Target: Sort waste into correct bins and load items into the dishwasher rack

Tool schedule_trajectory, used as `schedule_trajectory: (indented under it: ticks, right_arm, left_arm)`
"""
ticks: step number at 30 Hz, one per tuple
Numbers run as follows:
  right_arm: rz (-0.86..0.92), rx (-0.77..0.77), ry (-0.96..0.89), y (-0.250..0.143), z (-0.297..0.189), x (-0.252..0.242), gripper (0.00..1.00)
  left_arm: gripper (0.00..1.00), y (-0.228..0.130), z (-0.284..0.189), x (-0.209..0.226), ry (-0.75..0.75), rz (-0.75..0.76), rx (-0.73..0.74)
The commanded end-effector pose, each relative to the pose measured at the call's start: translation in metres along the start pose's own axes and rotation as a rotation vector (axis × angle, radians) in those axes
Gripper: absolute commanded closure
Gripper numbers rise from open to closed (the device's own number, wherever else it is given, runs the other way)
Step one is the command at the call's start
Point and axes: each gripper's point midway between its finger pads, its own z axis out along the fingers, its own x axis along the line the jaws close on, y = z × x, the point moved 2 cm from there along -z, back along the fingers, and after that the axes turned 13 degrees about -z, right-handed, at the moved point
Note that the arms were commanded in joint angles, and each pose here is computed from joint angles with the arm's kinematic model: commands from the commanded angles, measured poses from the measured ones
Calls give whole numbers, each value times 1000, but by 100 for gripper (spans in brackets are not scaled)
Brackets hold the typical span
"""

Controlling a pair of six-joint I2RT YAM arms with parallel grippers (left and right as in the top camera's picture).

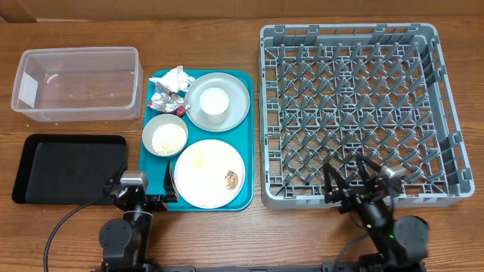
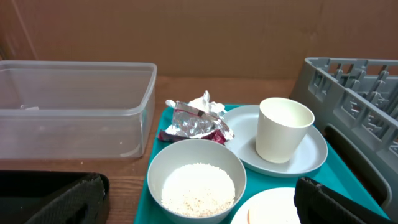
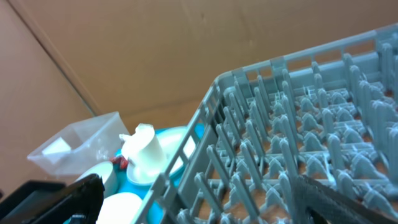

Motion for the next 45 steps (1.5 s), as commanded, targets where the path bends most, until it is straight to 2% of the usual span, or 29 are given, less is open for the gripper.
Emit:
schedule_trajectory:
  ticks: [1,4,7,8,13,17,19,23,25,27,28,30,32,34,36,37,41,44,45]
  right_arm:
    - [-24,-70,-15,73,-19,14,0]
    - [-7,41,-34,107,-21,20,0]
    - [47,247,-69,126,-12,21,0]
    - [73,361,-88,129,-6,20,0]
    - [143,601,-107,118,29,12,0]
    - [234,744,47,89,57,26,0]
    - [234,772,73,82,63,27,0]
    - [237,778,74,80,65,26,0]
    - [232,764,76,83,64,27,0]
    - [228,756,78,86,62,28,0]
    - [225,748,79,88,61,29,0]
    - [219,730,83,91,59,30,0]
    - [216,722,84,94,58,31,0]
    - [213,714,86,96,56,31,0]
    - [215,711,85,97,56,32,0]
    - [215,710,85,97,55,32,0]
    - [215,713,84,96,55,32,0]
    - [217,718,83,96,54,32,0]
    - [218,719,83,95,54,32,0]
  left_arm:
    - [0,-1,0,1,-1,-4,-3]
    - [0,-1,0,1,-1,-4,-3]
    - [0,-1,0,1,-1,-4,-3]
    - [0,-1,0,1,-1,-4,-3]
    - [0,-1,0,1,-1,-4,-3]
    - [0,-1,0,1,-1,-4,-3]
    - [0,1,0,-5,-34,-24,-9]
    - [0,-7,-3,-31,-208,-95,54]
    - [0,-10,-7,-46,-305,-207,99]
    - [0,3,-14,-65,-422,-285,87]
    - [0,15,-21,-77,-505,-278,58]
    - [0,45,-35,-91,-560,-263,10]
    - [0,78,-49,-101,-577,-217,-43]
    - [0,120,-64,-107,-530,-150,-91]
    - [0,147,-62,-104,-416,-167,-21]
    - [0,152,-56,-102,-362,-179,64]
    - [0,136,-17,-90,-190,-186,464]
    - [0,129,11,-91,-167,-198,655]
    - [0,130,18,-92,-169,-214,679]
